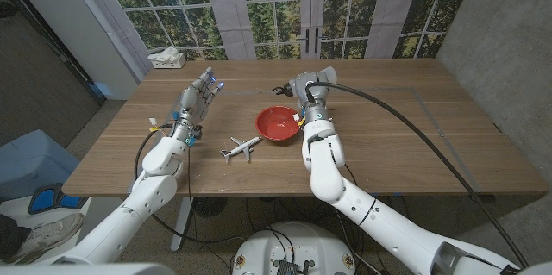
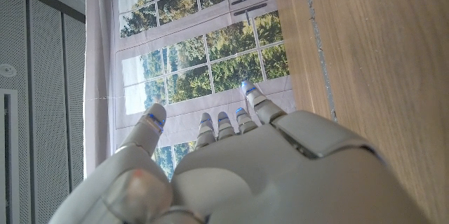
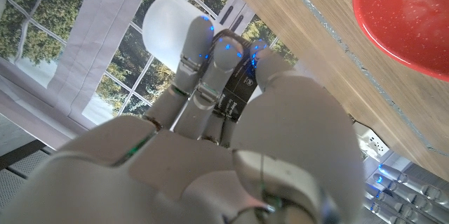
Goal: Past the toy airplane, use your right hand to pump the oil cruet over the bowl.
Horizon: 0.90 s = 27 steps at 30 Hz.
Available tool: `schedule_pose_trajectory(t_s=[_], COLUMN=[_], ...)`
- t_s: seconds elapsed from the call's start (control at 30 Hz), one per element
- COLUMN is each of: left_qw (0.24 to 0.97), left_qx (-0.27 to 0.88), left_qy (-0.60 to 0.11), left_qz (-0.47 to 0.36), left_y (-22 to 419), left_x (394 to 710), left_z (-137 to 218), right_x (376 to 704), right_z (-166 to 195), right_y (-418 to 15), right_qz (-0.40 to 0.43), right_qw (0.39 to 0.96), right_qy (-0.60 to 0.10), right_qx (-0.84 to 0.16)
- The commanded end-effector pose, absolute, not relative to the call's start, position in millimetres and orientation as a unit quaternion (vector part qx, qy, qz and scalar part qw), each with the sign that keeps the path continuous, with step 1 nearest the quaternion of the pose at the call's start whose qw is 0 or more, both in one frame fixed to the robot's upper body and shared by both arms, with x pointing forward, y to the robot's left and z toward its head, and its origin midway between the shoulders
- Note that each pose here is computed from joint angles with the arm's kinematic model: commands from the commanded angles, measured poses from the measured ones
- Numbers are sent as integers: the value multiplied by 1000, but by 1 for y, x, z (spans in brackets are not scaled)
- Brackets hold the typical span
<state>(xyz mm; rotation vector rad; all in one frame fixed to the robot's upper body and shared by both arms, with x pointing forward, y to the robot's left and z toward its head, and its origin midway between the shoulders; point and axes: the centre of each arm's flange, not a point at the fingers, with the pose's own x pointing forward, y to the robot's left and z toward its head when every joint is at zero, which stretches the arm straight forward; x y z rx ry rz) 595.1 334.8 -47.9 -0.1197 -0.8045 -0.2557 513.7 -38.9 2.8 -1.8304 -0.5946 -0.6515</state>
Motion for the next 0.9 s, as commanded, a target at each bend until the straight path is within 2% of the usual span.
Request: schedule_pose_trajectory(t_s=[0.03,0.47,0.9], left_qw=[910,908,908], left_qx=[-62,-64,-64], left_qy=[-392,-395,-395], left_qz=[-124,-123,-123], left_y=[336,338,337], left_x=[593,592,593], left_z=[-51,-51,-50], right_x=[514,518,517], right_z=[2,1,3], right_y=[-34,-31,-34], right_qz=[-285,-309,-290], right_qw=[494,467,487], right_qy=[-256,-232,-246], right_qx=[-781,-795,-787])
